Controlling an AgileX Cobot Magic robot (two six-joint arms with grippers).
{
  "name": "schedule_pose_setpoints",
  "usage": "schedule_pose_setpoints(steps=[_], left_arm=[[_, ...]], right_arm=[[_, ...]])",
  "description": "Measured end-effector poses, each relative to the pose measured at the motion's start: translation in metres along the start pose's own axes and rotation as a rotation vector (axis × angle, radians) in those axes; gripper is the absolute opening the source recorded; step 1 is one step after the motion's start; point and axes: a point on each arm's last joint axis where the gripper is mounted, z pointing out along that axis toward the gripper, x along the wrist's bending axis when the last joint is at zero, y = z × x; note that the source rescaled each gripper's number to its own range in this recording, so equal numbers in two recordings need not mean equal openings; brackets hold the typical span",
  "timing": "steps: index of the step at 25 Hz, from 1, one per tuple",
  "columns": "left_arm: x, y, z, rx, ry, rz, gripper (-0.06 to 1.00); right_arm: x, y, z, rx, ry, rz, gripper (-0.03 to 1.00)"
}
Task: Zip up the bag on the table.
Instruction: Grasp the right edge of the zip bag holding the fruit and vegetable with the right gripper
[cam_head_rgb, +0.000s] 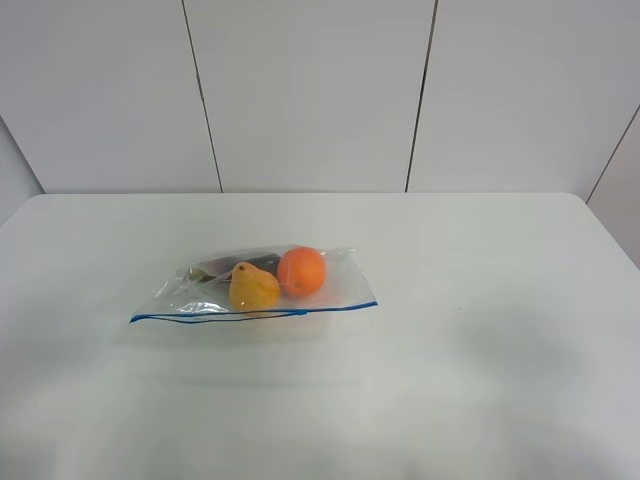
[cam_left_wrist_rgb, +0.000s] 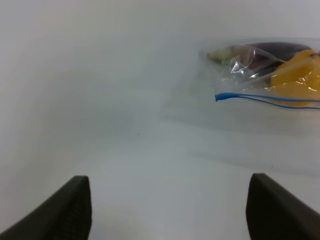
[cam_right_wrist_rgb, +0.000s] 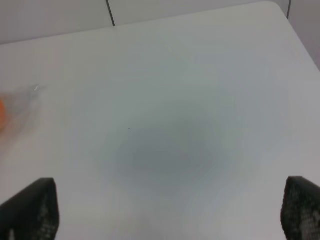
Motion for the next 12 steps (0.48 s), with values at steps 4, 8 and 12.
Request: schedule_pose_setpoints(steps=[4, 8, 12], left_arm=[[0.0, 0.0, 0.0, 0.0, 0.0, 0.0, 1.0], [0.0, 0.0, 0.0, 0.0, 0.0, 0.0, 1.0], [0.0, 0.0, 0.0, 0.0, 0.0, 0.0, 1.0]], right_arm=[[0.0, -0.001, 0.0, 0.006, 0.001, 0.0, 1.0], [0.0, 0.003, -0.005, -0.007, 0.001, -0.001, 1.0], [0.003, 0.014, -0.015, -0.084, 0.019, 0.006, 1.0]])
